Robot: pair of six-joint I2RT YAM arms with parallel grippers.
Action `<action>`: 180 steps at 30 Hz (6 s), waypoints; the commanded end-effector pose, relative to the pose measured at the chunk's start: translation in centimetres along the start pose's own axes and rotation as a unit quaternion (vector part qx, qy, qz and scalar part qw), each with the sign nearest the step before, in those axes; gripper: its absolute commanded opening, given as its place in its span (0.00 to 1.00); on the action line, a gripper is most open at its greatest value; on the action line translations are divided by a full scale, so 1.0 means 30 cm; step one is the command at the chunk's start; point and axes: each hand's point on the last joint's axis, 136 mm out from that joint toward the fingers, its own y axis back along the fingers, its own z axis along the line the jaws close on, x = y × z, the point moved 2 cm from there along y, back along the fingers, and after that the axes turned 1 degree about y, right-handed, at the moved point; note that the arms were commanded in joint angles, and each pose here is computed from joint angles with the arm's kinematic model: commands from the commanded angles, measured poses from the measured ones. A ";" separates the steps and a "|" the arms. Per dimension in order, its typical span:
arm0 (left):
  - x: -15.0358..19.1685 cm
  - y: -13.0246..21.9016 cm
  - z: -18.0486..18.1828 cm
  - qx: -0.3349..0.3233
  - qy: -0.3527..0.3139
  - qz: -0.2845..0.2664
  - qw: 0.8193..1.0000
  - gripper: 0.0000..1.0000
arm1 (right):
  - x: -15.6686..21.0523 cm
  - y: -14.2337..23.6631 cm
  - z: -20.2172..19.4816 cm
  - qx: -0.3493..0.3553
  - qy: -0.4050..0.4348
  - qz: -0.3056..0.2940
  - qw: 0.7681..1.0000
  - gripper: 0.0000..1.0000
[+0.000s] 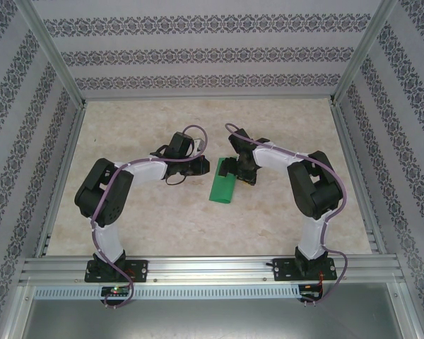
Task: Fold a paper plane with a square sheet of paper (pick it up from the middle)
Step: Hold the square sheet of paper at the center of the table.
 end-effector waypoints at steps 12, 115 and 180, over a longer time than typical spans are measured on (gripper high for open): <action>0.029 -0.042 -0.045 0.032 -0.001 0.026 0.999 0.07 | 0.060 -0.137 -0.127 0.069 0.004 0.042 0.997 0.89; -0.008 0.028 -0.060 -0.024 0.003 -0.025 0.999 0.17 | 0.021 0.030 -0.072 -0.014 -0.017 -0.018 1.000 0.66; 0.067 -0.137 -0.063 -0.004 0.017 0.076 0.997 0.00 | 0.069 -0.119 -0.113 0.032 -0.030 0.046 0.998 0.71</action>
